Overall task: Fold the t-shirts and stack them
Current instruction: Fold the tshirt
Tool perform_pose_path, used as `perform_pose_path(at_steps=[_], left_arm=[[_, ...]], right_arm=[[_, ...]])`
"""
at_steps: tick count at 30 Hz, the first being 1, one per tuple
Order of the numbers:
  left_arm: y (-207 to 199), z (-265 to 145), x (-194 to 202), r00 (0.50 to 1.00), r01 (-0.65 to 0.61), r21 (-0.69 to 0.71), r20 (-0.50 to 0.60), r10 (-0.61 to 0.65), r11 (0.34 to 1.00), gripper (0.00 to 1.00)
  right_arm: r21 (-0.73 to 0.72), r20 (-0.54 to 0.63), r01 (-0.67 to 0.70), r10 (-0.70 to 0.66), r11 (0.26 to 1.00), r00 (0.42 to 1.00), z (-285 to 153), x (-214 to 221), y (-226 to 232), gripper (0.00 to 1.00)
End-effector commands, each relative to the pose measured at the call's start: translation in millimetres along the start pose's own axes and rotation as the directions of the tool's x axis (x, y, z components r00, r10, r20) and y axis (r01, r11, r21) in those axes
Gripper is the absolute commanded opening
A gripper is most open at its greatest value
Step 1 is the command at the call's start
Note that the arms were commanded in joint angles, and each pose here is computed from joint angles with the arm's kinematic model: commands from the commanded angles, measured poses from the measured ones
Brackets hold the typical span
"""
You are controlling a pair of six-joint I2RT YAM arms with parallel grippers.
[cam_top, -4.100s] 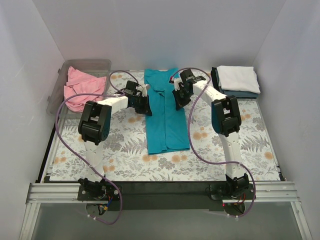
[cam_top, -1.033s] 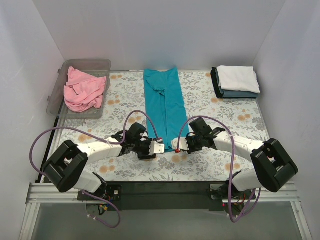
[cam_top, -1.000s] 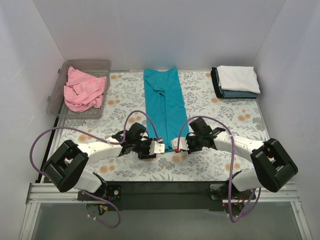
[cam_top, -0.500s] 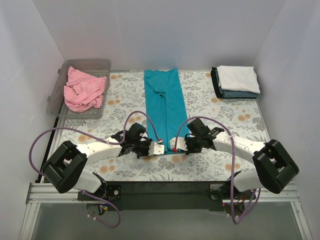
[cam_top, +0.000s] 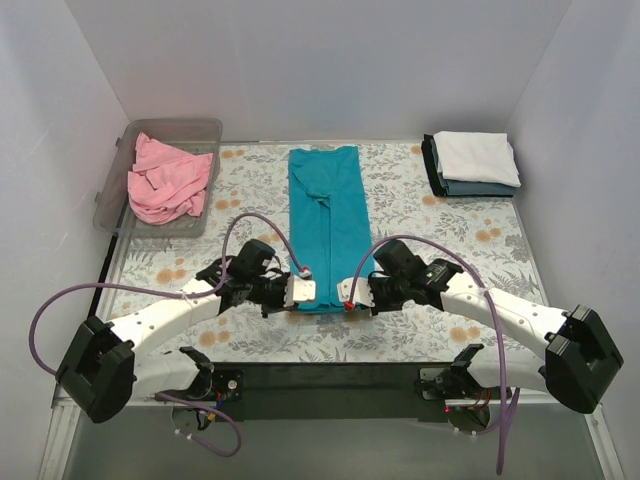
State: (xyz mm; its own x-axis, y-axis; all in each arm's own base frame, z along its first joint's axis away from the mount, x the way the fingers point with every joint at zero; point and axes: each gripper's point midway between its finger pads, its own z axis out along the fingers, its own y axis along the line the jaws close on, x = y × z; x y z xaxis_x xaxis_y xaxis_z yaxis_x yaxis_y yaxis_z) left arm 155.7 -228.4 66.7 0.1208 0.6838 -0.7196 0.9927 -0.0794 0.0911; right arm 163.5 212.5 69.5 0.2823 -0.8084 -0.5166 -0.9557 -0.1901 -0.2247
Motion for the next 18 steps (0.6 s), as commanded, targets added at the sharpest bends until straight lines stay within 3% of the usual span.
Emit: perform_pose_path(at_steps=[1, 7, 18], left_arm=[[32, -23, -16, 0.996, 0.067, -0.080, 0.056, -0.062, 0.995, 0.00], [91, -39, -22, 0.996, 0.015, -0.207, 0.085, 0.003, 0.978, 0.00], [180, -37, -12, 0.996, -0.028, -0.294, 0.073, 0.052, 0.955, 0.00]], right_arm=[[0.074, 0.009, 0.026, -0.027, 0.997, 1.000, -16, -12, -26, 0.01], [0.163, 0.014, 0.060, -0.063, 0.985, 0.998, -20, -21, -67, 0.01], [0.267, -0.010, 0.087, -0.087, 0.960, 0.996, -27, -7, -173, 0.01]])
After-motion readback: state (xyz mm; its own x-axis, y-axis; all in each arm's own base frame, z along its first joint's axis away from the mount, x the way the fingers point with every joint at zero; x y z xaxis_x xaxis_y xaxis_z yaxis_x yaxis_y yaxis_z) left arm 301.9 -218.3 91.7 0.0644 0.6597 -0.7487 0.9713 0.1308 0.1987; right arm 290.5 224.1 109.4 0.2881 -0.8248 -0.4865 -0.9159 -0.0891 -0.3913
